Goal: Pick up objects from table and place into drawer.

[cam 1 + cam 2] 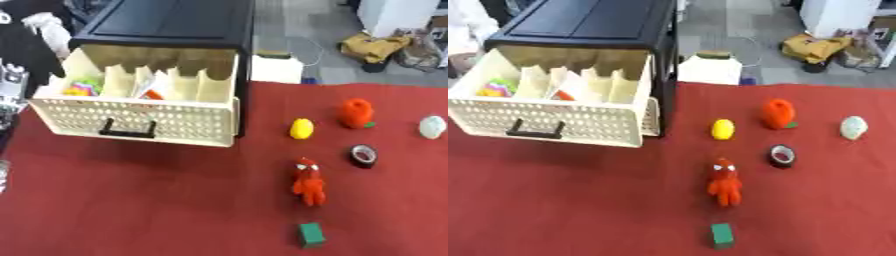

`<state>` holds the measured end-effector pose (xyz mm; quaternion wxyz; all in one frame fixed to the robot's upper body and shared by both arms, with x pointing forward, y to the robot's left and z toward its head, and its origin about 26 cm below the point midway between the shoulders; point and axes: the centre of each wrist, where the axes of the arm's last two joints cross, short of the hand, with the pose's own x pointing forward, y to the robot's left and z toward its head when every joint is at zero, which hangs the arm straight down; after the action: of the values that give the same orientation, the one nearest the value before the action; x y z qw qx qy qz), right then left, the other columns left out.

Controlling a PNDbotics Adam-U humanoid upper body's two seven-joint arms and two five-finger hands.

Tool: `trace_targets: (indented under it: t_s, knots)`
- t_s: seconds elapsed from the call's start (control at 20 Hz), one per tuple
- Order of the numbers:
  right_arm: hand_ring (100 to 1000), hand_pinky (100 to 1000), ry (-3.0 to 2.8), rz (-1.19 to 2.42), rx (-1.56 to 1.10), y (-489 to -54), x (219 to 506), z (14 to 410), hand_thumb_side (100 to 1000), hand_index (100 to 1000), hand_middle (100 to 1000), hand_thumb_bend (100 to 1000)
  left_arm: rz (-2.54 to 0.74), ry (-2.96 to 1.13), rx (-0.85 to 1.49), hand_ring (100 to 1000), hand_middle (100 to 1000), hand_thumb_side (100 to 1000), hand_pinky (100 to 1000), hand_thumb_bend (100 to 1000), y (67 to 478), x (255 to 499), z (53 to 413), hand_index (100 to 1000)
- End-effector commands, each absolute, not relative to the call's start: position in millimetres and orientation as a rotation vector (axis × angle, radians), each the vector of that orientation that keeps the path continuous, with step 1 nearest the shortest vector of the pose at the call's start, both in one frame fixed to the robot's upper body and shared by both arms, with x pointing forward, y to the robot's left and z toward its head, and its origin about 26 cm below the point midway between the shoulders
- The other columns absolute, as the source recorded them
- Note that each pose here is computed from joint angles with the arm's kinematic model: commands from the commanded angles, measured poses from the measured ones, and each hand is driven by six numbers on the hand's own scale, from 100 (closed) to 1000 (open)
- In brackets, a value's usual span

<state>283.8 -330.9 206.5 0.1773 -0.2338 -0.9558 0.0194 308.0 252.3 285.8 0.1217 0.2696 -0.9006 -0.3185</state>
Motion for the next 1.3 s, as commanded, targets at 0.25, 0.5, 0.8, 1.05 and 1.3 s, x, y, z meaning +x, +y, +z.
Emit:
trace_targets:
  t_s: [0.25,0.5,0.8,1.05,1.3]
  knots:
    - [782,681,-2.725,0.052,-0.699,-330,281,207,905,746,624,100,-1.341,-2.472,0.964,232,293,1000,386,100,268,300,299,812]
    - [784,684,-2.69,0.022,-0.735,-328,280,199,898,743,620,100,-1.514,-2.346,0.935,302,349,1000,407,100,272,299,301,809]
    - [783,689,-2.642,0.047,-0.781,-326,277,187,917,726,607,100,-1.622,-2.199,0.865,364,397,1000,439,100,275,298,296,813]
    - [777,688,-2.615,0.05,-0.805,-325,275,179,906,724,600,100,-1.715,-2.041,0.783,322,364,1000,420,100,277,297,291,743]
    - [777,689,-2.603,0.056,-0.815,-325,274,175,924,726,599,100,-1.785,-1.873,0.739,325,404,1000,412,100,279,296,290,763]
